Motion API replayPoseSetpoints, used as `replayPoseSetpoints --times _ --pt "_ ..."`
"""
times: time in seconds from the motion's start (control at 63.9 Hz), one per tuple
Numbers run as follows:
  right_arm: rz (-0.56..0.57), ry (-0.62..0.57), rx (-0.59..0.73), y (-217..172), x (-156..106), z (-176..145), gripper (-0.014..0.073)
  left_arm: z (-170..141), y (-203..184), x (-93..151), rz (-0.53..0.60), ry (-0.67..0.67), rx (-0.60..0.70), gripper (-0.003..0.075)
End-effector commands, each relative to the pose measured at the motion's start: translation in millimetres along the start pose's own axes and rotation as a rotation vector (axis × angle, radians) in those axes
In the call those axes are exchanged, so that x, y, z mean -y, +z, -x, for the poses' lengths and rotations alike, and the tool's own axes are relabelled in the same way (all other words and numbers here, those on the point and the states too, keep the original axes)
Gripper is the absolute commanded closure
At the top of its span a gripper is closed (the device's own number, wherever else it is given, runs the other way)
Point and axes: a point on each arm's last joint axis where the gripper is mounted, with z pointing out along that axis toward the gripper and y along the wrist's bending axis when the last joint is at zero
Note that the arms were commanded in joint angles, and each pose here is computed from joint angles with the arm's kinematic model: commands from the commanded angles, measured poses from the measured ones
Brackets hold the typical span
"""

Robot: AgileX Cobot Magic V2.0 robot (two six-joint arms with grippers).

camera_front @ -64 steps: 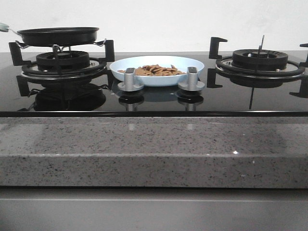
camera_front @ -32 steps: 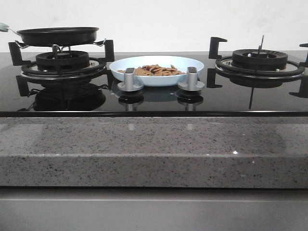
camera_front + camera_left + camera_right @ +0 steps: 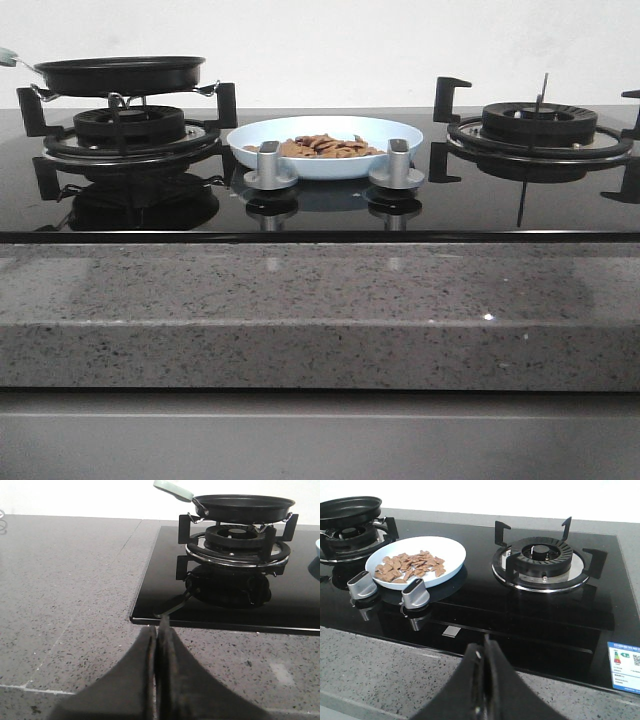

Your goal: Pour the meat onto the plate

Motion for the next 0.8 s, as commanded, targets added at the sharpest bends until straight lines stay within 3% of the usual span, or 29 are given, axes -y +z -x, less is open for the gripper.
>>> replayPoseSetpoints --times 0.0,0.36,0.485,0.782 --pt "-0.013 -0.004 0.100 -2.3 0.4 14.8 0.0655 6.8 -1.4 -0.8 0.008 -0.019 0.099 0.0741" --pt "-0.037 -0.021 0.130 3.5 3.8 6.8 0.0655 6.8 -1.4 -0.8 0.008 -0.019 0.099 0.0741" --pt "-0.087 -0.072 0.192 9.2 10.3 -16.4 0.0655 6.8 -1.4 -0.8 0.008 -0.019 0.099 0.0741" --pt "-0.209 -0.019 0.253 8.0 22.2 -84.8 0.0655 6.8 -1.4 -0.8 0.008 -0.019 0.099 0.0741"
